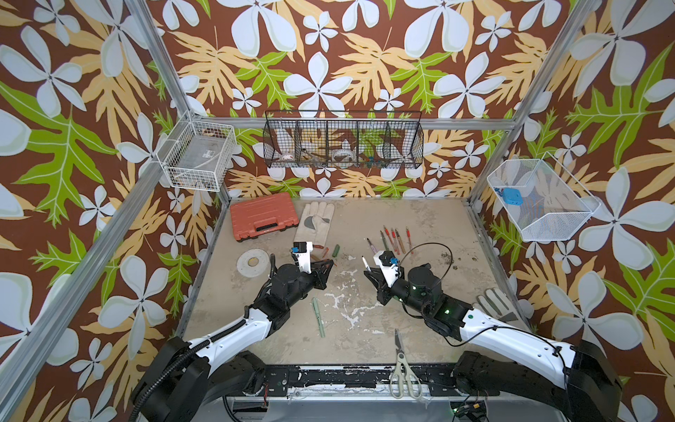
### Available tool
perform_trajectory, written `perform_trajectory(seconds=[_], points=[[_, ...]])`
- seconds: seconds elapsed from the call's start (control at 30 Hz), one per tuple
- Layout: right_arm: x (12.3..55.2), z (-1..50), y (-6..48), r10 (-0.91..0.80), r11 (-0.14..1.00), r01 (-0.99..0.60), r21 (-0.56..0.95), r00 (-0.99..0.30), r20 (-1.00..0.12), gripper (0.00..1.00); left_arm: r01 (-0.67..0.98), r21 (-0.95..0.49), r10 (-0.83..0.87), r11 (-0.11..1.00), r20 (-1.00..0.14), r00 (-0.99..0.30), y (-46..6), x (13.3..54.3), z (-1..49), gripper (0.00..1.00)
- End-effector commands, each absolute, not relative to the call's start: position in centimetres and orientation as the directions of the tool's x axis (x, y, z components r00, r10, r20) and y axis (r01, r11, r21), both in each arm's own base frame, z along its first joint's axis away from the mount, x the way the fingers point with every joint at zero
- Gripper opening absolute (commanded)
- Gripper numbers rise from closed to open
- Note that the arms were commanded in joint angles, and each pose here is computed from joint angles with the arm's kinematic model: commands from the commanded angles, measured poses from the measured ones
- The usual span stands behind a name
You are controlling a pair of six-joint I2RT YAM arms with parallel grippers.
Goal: Remove pen caps from pens
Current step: Place the pen cap at the center of the table.
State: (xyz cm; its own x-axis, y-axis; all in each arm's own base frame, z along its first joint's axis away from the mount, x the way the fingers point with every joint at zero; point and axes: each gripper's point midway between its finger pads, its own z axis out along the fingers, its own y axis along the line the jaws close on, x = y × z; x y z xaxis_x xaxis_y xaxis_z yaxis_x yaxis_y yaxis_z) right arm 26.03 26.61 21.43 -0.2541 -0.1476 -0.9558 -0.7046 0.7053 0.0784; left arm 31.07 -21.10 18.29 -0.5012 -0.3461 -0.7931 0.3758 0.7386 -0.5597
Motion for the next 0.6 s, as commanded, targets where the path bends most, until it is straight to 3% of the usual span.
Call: perform_trajectory(seconds=[0.0,0.57], points=[[26.5,21.5,25.8,-0.090,0.709,-0.689,0.147,-0.296,-0.951,0.00,0.262,-0.500,-0.321,0.825,-0.798,-0.510,-19.3,32.3,16.1,0.00],[27.6,21.2,23.8,-0.062,0.746,-0.645,0.165,-0.314,-0.947,0.00,0.119,-0.452,-0.276,0.884,-0.710,-0.649,-18.2,34.9,9.9,0.00]])
